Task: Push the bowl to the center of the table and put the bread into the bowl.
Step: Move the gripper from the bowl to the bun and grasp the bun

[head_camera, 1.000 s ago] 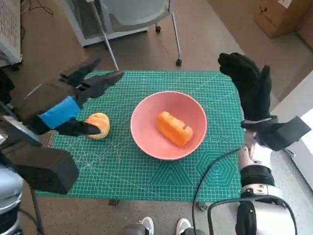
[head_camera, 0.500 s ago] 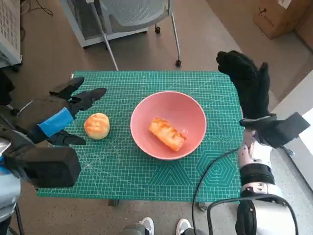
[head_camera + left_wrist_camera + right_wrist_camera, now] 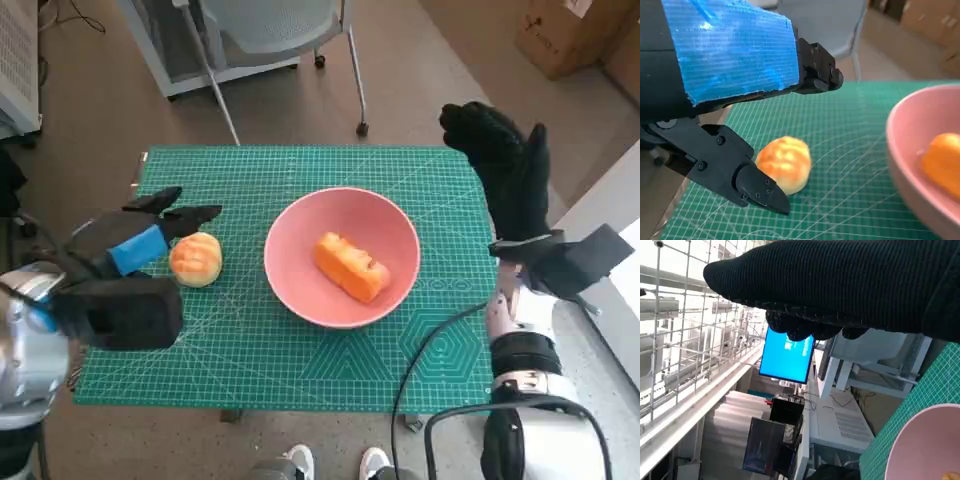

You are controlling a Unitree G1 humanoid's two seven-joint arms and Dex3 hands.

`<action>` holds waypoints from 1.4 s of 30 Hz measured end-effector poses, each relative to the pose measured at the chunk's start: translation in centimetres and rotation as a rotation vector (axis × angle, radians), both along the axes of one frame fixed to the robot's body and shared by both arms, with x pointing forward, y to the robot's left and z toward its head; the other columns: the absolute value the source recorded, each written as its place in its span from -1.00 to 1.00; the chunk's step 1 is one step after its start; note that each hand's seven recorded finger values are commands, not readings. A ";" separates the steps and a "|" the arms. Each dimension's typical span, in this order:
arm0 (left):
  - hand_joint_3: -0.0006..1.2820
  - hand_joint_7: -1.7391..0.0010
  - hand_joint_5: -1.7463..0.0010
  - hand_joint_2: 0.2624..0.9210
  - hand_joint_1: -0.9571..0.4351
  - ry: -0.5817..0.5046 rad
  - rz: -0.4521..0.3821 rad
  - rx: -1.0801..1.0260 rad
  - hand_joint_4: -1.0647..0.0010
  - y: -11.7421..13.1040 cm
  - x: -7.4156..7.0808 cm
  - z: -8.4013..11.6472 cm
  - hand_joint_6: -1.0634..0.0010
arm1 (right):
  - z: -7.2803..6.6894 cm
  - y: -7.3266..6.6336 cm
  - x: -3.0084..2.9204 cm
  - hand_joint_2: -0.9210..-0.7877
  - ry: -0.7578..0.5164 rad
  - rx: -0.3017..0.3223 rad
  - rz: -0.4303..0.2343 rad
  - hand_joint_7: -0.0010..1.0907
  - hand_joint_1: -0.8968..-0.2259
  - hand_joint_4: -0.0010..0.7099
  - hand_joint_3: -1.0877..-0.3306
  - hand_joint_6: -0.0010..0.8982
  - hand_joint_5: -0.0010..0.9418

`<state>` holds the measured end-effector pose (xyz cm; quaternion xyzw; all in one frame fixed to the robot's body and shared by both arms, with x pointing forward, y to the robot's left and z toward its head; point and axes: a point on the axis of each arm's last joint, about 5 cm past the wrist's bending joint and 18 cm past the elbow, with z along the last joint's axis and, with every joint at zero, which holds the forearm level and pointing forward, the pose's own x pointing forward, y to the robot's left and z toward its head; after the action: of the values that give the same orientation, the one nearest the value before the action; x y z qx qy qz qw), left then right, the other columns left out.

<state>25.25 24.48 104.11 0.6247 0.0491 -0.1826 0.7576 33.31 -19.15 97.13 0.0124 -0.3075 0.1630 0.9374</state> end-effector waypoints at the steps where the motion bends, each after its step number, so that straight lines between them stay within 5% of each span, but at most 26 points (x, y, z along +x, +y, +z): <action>1: -0.99 1.00 1.00 0.34 0.16 0.006 0.005 0.001 0.91 0.0 0.2 -0.1 0.53 | 0.0 0.0 0.00 -1.00 0.000 0.000 -0.001 -0.99 -0.24 -0.50 0.01 -0.29 -1.00; 21: -0.96 0.99 1.00 0.47 0.45 0.101 0.099 0.066 0.91 -0.8 4.6 -4.1 0.52 | 0.1 -0.7 -0.10 -1.00 -0.019 0.029 -0.013 -0.99 -0.28 -0.47 0.10 -0.26 -0.99; 42: -0.94 0.99 0.99 0.60 0.57 0.161 0.116 0.184 0.82 -1.6 6.7 -7.1 0.44 | 0.5 -1.2 -0.22 -1.00 -0.044 -0.010 -0.028 -1.00 -0.29 -0.55 0.03 -0.33 -1.00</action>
<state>31.94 22.93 97.03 0.6709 0.1625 -0.1828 0.7001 33.09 -20.37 97.64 -0.0001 -0.3275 0.1516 0.9326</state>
